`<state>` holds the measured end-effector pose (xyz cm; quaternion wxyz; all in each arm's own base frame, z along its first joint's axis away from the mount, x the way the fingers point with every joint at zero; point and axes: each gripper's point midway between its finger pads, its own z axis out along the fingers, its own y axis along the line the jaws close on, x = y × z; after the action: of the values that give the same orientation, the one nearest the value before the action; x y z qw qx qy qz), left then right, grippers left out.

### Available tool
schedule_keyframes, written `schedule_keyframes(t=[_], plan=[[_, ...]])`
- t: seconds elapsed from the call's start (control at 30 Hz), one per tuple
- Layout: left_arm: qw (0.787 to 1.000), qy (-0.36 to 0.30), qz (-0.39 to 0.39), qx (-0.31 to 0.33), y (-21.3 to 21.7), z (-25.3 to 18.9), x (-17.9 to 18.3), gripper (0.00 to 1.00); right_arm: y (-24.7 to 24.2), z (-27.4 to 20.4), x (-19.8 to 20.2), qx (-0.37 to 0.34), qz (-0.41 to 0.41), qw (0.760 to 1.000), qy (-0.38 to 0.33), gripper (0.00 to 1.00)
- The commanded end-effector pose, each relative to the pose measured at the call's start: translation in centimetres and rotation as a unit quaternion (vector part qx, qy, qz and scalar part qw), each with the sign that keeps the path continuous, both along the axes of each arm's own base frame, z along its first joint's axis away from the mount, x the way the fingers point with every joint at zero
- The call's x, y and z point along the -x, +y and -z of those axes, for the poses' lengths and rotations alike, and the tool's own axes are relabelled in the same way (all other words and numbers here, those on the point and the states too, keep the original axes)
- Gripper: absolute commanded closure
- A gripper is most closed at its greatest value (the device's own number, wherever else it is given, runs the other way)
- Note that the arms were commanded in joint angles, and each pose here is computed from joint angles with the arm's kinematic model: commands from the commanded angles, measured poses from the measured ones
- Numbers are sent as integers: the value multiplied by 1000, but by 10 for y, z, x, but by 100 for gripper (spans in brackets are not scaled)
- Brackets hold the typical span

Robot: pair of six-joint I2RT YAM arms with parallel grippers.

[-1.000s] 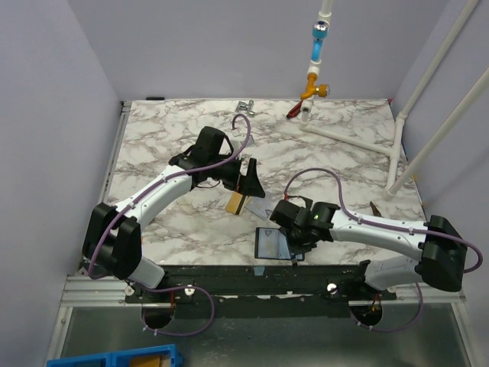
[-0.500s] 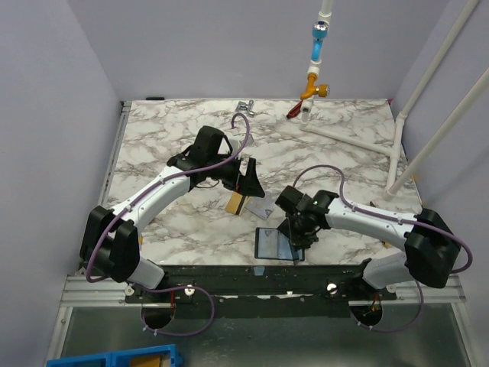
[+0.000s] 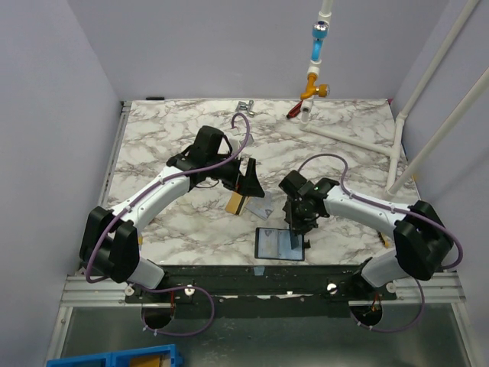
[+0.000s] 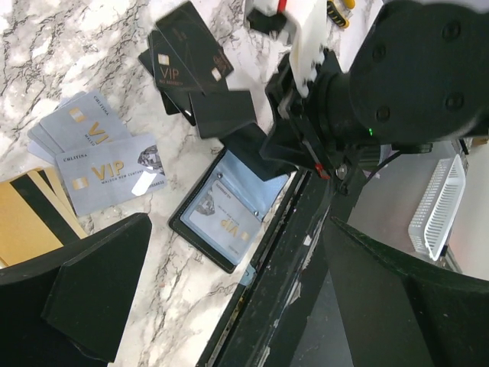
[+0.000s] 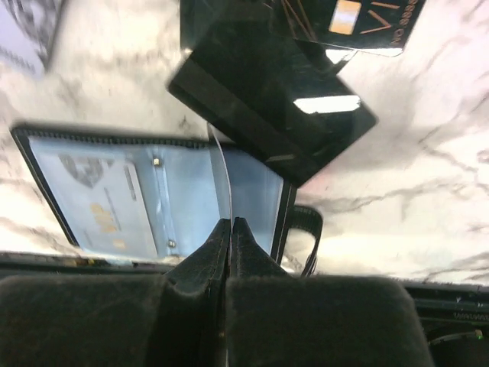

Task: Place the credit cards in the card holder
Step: Turn over the card slot in the card holder.

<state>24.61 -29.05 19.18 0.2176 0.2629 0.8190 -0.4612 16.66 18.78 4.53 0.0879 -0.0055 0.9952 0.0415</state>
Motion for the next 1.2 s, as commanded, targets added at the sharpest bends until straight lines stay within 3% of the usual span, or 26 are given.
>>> schedule_keyframes(t=[0.0,0.17,0.3,0.47,0.77,1.17], plan=[[1000,-20,8,11,0,-12,1,1,-24,1,-46,49,33,996,-73,99],[1000,-17,8,12,-1,-11,0,2,-43,-10,-70,72,58,990,-106,99],[1000,-13,10,11,-2,-9,1,2,-20,-21,-71,10,35,994,-105,99],[999,-24,28,-11,-8,6,7,4,-16,-33,-52,-44,33,993,-108,99],[993,-22,85,-78,-16,52,21,8,-20,-12,3,-105,61,991,-51,99],[973,-87,143,-158,-6,110,44,10,-21,-3,20,-114,63,991,-27,99]])
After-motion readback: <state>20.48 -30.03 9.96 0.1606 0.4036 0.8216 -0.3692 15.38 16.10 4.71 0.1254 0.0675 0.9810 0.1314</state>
